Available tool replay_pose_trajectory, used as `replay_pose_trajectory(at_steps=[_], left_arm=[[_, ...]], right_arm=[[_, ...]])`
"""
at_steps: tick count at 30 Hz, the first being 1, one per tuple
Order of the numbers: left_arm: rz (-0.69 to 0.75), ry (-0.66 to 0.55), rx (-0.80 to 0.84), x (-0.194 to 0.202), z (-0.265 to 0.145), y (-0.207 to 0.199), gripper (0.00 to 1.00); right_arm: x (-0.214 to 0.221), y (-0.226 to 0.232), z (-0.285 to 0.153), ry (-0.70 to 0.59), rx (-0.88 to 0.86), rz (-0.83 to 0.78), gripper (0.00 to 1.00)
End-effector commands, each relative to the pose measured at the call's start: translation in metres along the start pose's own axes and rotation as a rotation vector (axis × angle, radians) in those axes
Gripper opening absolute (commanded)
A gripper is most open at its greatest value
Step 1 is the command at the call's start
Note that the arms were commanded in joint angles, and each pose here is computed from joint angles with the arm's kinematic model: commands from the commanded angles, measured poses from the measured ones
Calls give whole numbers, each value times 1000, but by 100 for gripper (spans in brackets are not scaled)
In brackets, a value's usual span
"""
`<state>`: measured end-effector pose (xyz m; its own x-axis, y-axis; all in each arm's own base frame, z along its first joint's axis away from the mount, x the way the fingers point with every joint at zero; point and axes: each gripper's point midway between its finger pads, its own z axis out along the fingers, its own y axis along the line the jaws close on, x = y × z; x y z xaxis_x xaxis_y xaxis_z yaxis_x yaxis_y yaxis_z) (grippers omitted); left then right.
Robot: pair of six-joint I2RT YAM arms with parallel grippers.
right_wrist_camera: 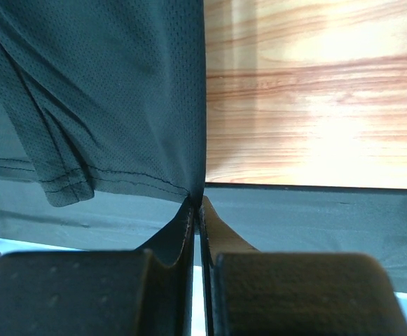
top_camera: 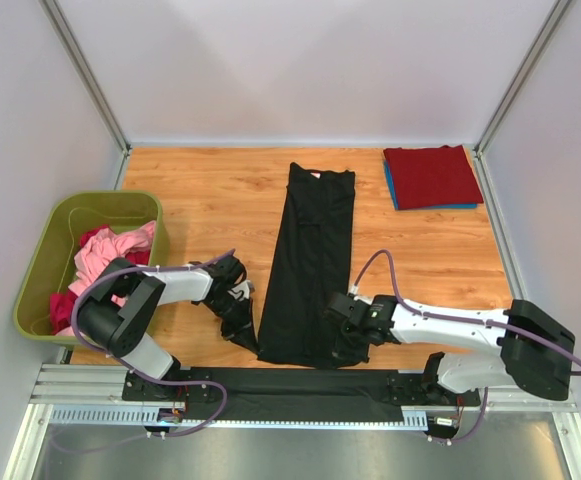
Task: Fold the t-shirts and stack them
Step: Fold the tshirt
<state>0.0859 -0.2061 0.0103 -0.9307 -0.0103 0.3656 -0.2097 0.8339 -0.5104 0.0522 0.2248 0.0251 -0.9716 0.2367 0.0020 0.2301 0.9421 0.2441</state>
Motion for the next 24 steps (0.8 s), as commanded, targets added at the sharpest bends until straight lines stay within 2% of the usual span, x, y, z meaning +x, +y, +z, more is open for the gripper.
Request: replay_pose_trajectory(at_steps=[1,14,24], left_arm=[[-36,25,-10,7,-1,-2,0],[-52,1,-29,-9,-25,-35,0],[-63,-76,-55,-52,-54,-57,0]], right_arm=[[-4,9,-13,-28,-24,8,0],[-25,7,-35,-90,84,-58,0],[-86,13,-57,-132,87,-81,0]])
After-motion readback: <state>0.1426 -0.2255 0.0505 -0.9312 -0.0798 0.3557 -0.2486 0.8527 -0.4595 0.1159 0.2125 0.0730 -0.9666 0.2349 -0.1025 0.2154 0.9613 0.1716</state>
